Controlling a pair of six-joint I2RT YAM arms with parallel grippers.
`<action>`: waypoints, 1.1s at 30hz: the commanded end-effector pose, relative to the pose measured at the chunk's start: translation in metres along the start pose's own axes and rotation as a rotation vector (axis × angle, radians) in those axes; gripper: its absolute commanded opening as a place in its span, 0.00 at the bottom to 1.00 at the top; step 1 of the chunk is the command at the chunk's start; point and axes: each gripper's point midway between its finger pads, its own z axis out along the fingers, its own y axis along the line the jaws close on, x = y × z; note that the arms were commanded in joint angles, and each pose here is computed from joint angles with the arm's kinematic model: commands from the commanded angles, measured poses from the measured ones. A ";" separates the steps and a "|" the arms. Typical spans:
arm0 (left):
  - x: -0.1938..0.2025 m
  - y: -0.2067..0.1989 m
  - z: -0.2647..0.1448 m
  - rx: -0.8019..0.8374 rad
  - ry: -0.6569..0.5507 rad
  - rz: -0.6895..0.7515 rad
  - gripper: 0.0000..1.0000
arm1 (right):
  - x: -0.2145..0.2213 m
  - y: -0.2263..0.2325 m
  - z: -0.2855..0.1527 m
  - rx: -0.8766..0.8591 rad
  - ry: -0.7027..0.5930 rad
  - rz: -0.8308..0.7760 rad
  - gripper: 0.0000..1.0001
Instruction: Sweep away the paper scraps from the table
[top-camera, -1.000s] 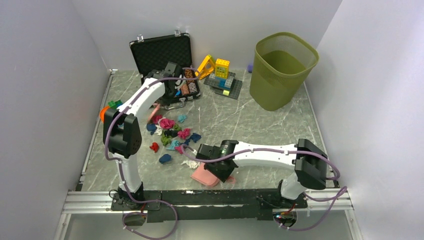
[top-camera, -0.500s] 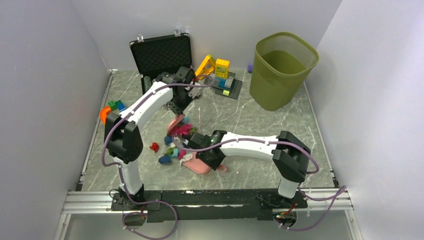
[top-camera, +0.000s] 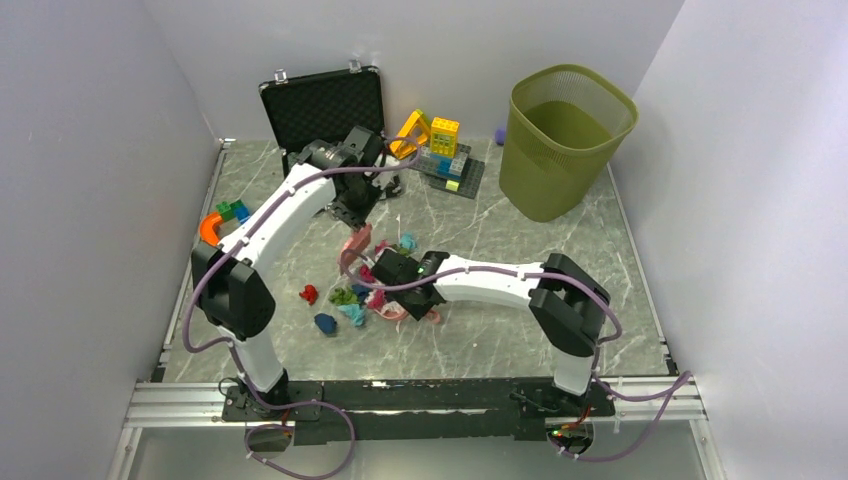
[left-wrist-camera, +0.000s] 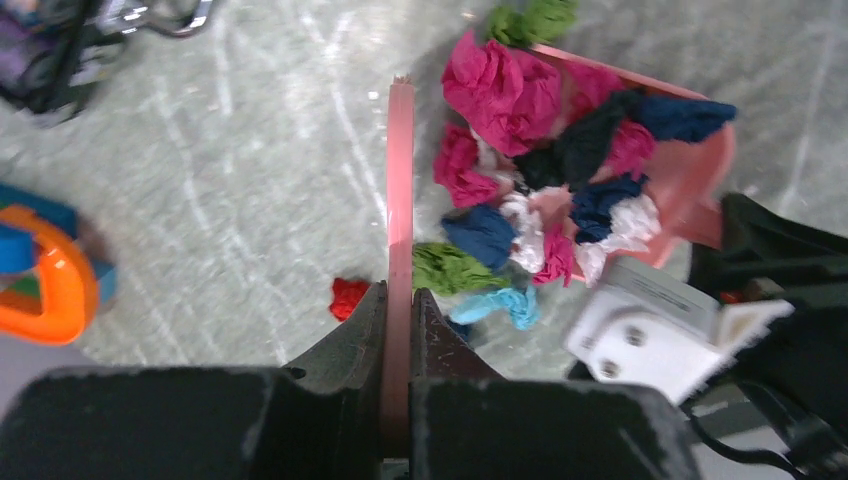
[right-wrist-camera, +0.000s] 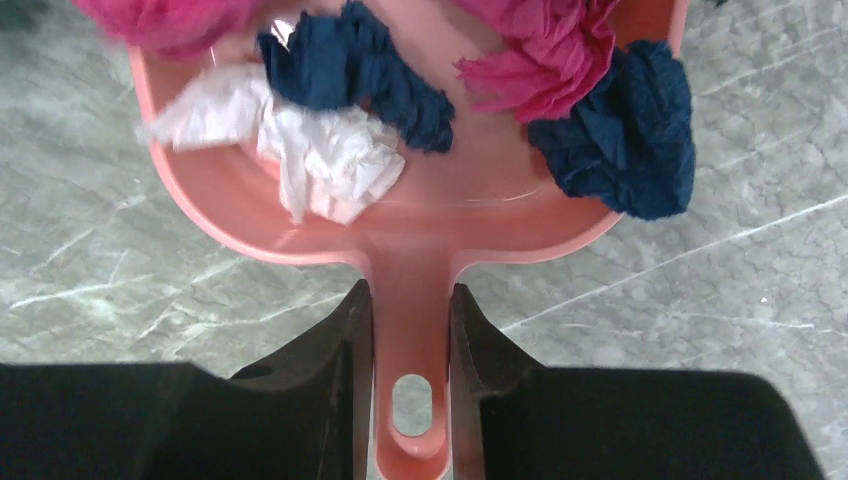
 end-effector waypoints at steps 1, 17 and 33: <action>-0.011 0.044 -0.052 -0.220 -0.136 -0.118 0.00 | -0.005 -0.005 -0.019 0.037 -0.123 -0.014 0.00; 0.015 0.086 -0.085 -0.288 -0.325 -0.313 0.00 | 0.021 0.004 -0.086 -0.035 -0.209 -0.015 0.00; 0.043 0.087 -0.082 -0.278 -0.425 -0.365 0.00 | -0.049 -0.059 -0.194 0.001 -0.440 0.143 0.00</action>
